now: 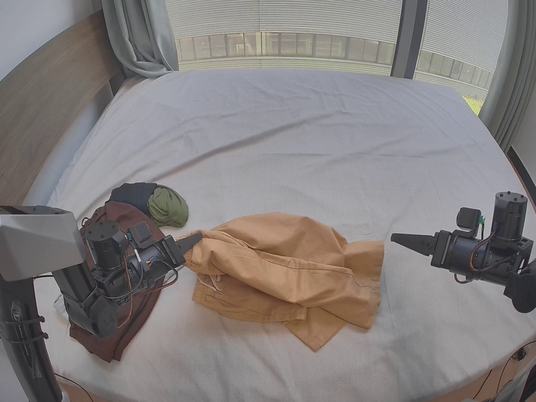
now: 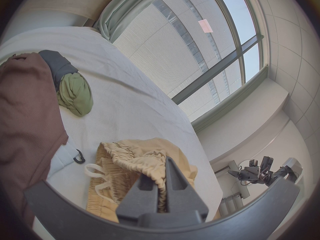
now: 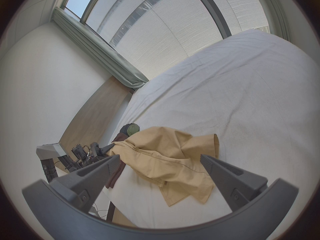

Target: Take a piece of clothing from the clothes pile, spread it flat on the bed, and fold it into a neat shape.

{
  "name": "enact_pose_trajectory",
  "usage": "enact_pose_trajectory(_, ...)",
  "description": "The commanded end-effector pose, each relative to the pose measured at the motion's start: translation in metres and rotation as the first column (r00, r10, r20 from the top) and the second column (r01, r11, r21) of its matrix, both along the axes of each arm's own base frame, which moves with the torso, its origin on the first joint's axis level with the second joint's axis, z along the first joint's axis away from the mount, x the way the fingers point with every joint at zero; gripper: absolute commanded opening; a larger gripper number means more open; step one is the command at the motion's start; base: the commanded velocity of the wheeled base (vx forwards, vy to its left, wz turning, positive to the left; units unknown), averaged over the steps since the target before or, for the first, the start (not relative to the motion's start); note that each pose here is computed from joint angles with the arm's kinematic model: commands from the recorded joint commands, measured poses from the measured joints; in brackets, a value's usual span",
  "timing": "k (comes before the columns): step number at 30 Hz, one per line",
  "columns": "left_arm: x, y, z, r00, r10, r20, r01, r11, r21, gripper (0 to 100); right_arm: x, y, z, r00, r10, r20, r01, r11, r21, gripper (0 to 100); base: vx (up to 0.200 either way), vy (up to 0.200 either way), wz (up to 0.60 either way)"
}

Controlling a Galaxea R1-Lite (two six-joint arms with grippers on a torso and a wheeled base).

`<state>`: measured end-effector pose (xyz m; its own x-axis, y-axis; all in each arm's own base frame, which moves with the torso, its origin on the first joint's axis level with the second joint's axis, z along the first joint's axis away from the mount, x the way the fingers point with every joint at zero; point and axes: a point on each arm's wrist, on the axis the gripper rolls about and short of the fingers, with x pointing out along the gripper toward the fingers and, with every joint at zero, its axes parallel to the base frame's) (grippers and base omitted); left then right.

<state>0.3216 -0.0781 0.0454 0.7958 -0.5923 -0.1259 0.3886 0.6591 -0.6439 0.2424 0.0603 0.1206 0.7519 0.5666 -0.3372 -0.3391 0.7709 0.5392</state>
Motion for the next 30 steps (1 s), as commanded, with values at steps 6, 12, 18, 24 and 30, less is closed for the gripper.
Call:
enact_pose_trajectory(6, 0.002, 0.004, -0.016, 1.000, 0.002, -0.024, -0.001, 0.999, 0.041, 0, 0.023, 0.003, -0.055, 0.993, -0.008, -0.121, 0.005, 1.000, -0.022, 100, 0.000, 0.000, 0.00)
enact_pose_trajectory(12, 0.003, 0.004, -0.016, 1.000, 0.003, -0.022, -0.002, 0.999, 0.041, 0, 0.029, 0.005, -0.064, 0.989, -0.026, -0.144, 0.028, 0.999, 0.016, 100, 0.000, 0.000, 0.00)
enact_pose_trajectory(18, 0.003, 0.004, -0.016, 1.000, 0.005, -0.022, -0.004, 0.999, 0.042, 0, 0.039, -0.001, -0.087, 0.983, -0.037, -0.182, 0.046, 0.998, 0.047, 100, 0.000, 0.000, 0.00)
enact_pose_trajectory(24, 0.003, 0.004, -0.016, 1.000, 0.005, -0.022, -0.004, 0.999, 0.042, 0, 0.045, -0.004, -0.102, 0.979, -0.049, -0.196, 0.060, 0.997, 0.049, 100, 0.000, 0.000, 0.00)
enact_pose_trajectory(30, 0.003, 0.004, -0.016, 1.000, 0.005, -0.022, -0.004, 0.999, 0.042, 0, 0.045, -0.001, -0.108, 0.973, -0.036, -0.226, 0.052, 0.997, 0.065, 100, 0.000, 0.000, 0.00)
